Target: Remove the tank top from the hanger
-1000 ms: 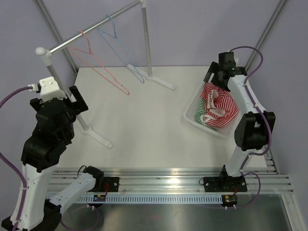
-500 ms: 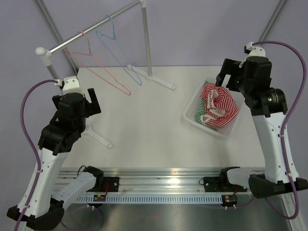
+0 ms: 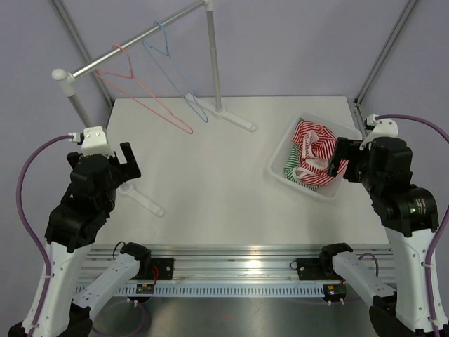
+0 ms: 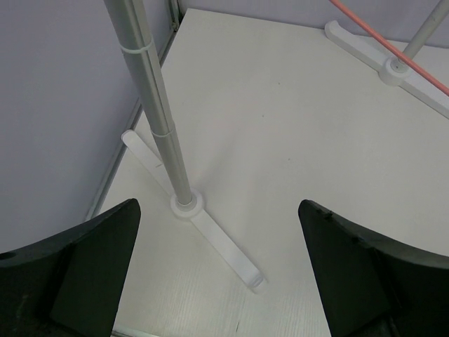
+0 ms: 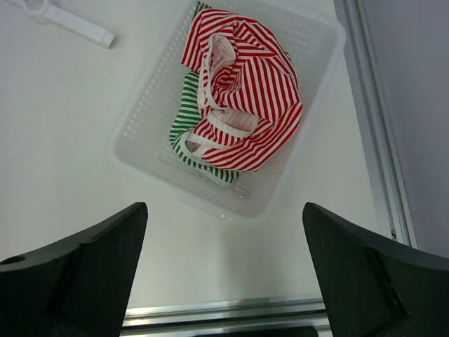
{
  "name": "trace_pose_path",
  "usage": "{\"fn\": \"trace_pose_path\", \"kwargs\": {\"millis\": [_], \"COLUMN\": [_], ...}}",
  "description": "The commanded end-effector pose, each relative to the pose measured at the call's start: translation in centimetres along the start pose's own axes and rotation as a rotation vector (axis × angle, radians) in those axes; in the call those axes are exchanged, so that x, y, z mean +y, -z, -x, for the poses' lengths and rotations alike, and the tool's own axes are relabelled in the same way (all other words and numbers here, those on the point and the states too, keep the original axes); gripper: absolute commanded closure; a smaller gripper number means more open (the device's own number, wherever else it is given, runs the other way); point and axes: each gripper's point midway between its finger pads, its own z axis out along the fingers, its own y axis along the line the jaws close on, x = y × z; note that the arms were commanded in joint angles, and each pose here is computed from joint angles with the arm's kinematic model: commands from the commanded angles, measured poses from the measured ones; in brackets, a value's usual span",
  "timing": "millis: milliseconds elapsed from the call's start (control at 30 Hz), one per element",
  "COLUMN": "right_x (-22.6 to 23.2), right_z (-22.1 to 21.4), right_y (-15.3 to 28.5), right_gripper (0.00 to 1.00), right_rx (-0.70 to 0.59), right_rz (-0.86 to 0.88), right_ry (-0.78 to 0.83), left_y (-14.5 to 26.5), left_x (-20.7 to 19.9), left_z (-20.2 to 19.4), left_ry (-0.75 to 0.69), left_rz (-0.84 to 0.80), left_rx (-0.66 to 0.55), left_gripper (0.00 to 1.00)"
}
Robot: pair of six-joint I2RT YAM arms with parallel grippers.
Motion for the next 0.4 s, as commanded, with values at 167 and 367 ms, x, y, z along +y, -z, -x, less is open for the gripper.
{"fn": "trace_pose_path", "kwargs": {"millis": [167,367], "right_x": [-0.9,-0.8], "right_z": [-1.2,-0.4], "right_y": [-0.8,-0.8], "right_gripper": [0.0,0.0], "right_rx": [0.01,-0.016], "right_rz": [-0.046,-0.041], "right_ry": [0.041,0.032], "left_y": [0.0,0.1], "left_x": [0.6,0.7], "left_z": [0.3,0.7], "left_ry": [-0.015,-0.012], "left_rz": [0.018,0.025], "left_rx": [-0.031,-0.046], "left_gripper": [0.01,0.01]}}
